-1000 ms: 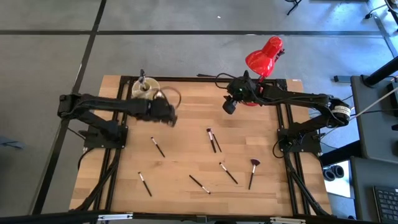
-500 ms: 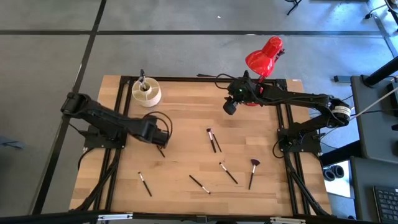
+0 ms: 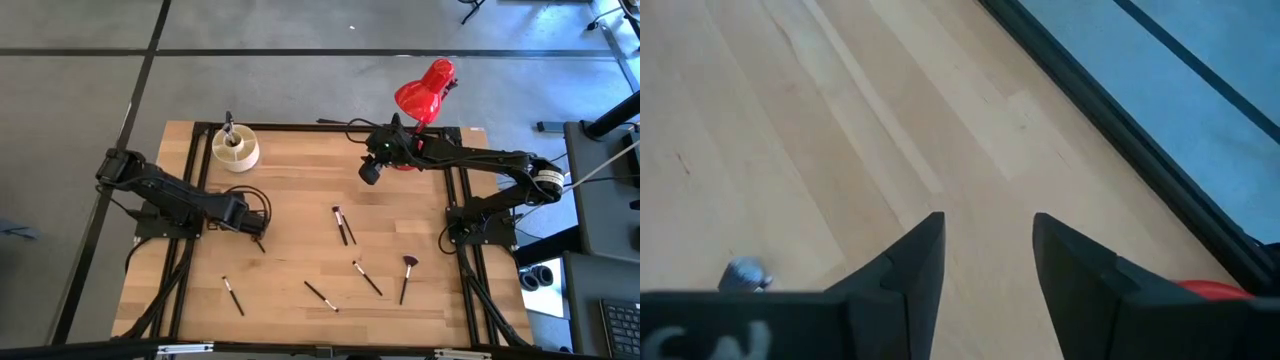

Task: Put items in baskets/containers
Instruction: Put the eyeshadow brush into the organizer

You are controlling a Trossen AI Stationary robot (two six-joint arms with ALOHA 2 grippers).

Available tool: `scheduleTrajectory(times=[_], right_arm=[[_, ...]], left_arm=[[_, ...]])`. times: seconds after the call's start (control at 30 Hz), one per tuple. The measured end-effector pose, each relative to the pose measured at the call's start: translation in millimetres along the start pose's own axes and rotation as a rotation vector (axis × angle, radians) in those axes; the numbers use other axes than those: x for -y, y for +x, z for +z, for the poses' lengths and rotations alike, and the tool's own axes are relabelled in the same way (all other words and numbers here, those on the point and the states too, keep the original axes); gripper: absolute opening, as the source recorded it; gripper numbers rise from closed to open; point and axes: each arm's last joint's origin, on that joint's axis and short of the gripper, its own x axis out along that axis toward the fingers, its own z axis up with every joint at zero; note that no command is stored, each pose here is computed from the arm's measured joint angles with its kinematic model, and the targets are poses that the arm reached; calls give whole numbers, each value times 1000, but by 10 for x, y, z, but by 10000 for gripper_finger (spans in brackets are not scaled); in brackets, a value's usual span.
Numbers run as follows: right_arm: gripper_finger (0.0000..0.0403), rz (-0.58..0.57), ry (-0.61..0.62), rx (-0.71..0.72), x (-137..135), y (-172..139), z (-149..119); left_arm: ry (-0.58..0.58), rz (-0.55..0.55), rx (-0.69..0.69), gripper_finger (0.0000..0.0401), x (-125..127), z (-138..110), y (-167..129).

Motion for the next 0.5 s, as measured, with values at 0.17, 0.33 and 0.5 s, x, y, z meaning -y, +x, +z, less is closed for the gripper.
scheduleTrajectory(times=[0.17,0.33,0.5], right_arm=[[154,0,0,0,0,-1,0],[154,0,0,0,0,-1,0],[154,0,1,2,0,-1,2]], left_arm=[[-29,-49,-11,183,-5,-21,85],[-30,-92,-8,174,-24,-36,192],[-21,-64,-4,148,-61,-35,227]])
